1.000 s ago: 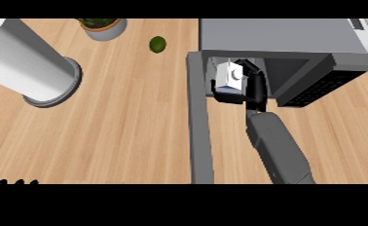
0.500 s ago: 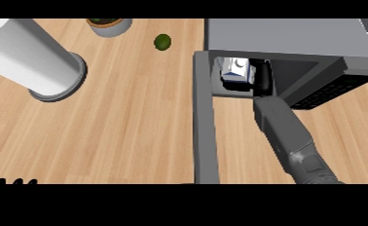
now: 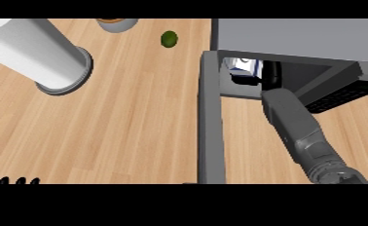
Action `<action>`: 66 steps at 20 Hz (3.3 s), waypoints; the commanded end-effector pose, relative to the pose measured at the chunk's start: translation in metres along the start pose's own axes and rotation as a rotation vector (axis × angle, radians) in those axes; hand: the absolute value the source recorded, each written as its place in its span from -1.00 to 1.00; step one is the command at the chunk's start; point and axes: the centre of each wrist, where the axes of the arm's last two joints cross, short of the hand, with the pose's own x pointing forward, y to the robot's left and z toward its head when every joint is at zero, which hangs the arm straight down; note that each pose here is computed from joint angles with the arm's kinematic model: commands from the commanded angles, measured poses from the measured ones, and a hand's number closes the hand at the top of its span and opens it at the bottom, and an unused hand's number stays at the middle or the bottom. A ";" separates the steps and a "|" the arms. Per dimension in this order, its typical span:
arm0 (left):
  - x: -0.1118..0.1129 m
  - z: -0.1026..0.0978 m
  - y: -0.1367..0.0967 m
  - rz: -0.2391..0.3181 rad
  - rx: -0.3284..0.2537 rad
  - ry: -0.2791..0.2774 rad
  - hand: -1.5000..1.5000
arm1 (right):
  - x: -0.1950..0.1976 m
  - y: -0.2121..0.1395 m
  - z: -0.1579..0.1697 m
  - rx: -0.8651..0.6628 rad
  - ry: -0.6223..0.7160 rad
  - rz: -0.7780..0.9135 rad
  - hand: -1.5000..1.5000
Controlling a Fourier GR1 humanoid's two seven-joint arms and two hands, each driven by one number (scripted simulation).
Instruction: Pick up the milk, place it into the microwave and close the microwave
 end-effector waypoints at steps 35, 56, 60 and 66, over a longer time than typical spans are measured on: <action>-0.011 -0.021 0.011 -0.005 -0.074 0.019 -1.00 | -0.050 -0.065 0.011 -0.428 0.222 0.708 -1.00; -0.018 -0.031 0.008 -0.020 -0.067 0.001 -1.00 | 0.033 0.036 -0.007 0.068 -0.069 0.149 -1.00; -0.015 -0.024 0.006 -0.017 -0.076 0.008 -1.00 | 0.023 0.028 -0.004 0.087 -0.021 0.014 -1.00; -0.011 -0.015 0.004 -0.017 -0.077 0.018 -1.00 | -0.001 0.024 0.021 0.096 0.004 -0.158 -1.00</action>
